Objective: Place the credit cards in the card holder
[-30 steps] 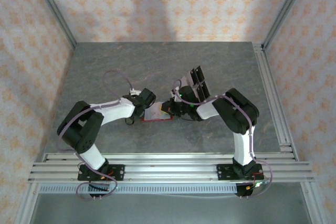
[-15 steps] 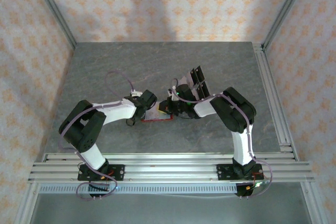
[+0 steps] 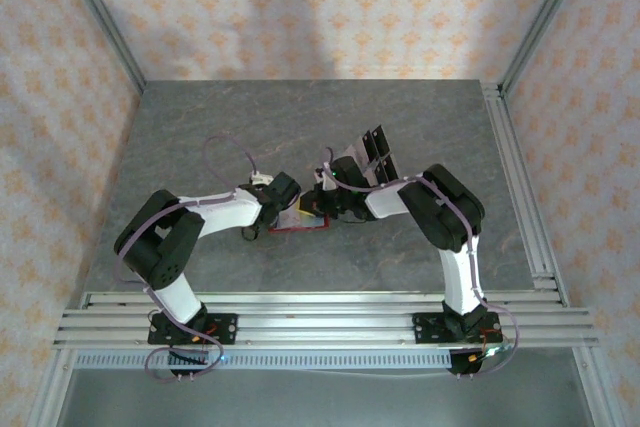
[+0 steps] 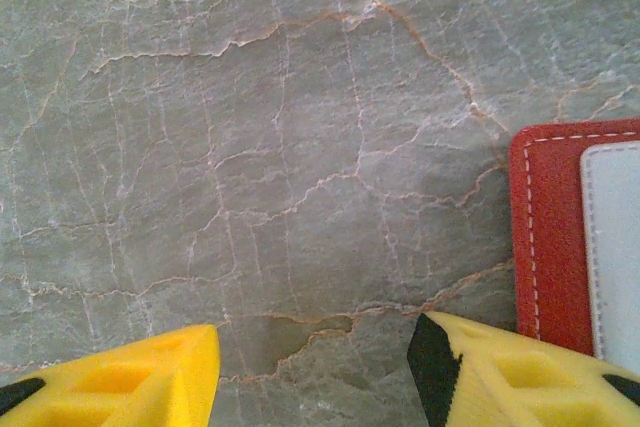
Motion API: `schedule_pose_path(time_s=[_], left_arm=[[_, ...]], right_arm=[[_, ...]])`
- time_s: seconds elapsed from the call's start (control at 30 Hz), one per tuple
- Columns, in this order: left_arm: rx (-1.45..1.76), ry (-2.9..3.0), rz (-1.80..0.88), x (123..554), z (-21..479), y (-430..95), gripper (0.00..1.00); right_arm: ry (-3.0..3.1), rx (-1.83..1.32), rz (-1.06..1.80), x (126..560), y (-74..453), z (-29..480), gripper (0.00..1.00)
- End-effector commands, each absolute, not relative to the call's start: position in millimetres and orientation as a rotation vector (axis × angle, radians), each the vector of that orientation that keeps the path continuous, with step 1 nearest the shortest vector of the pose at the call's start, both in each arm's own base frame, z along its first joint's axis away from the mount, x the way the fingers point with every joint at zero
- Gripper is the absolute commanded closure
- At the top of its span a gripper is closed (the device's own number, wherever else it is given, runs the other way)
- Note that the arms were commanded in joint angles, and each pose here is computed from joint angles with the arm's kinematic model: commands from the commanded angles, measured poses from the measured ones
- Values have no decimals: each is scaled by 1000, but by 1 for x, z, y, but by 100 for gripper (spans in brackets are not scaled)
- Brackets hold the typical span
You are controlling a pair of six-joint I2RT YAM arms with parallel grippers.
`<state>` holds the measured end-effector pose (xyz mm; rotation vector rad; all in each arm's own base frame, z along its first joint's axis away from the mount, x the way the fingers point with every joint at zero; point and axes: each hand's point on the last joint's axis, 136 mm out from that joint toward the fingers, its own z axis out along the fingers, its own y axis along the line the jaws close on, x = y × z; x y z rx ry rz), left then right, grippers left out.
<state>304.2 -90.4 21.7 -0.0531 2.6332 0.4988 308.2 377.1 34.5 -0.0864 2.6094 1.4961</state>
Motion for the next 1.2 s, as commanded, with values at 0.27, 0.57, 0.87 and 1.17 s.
schedule_pose_path(time_s=[0.27,0.57,0.87,1.17], left_arm=[[-44,2642,426,305,15,-107,43],[-65,2636,397,301,16,-106,43],[-80,2617,358,302,20,-108,43],[-85,2613,330,304,18,-112,43]], right_arm=[[2748,-194,1349,290,369,32,68],[2752,-230,1217,295,353,58,60],[2802,-198,889,305,321,61,75],[2823,-231,814,312,327,56,99]])
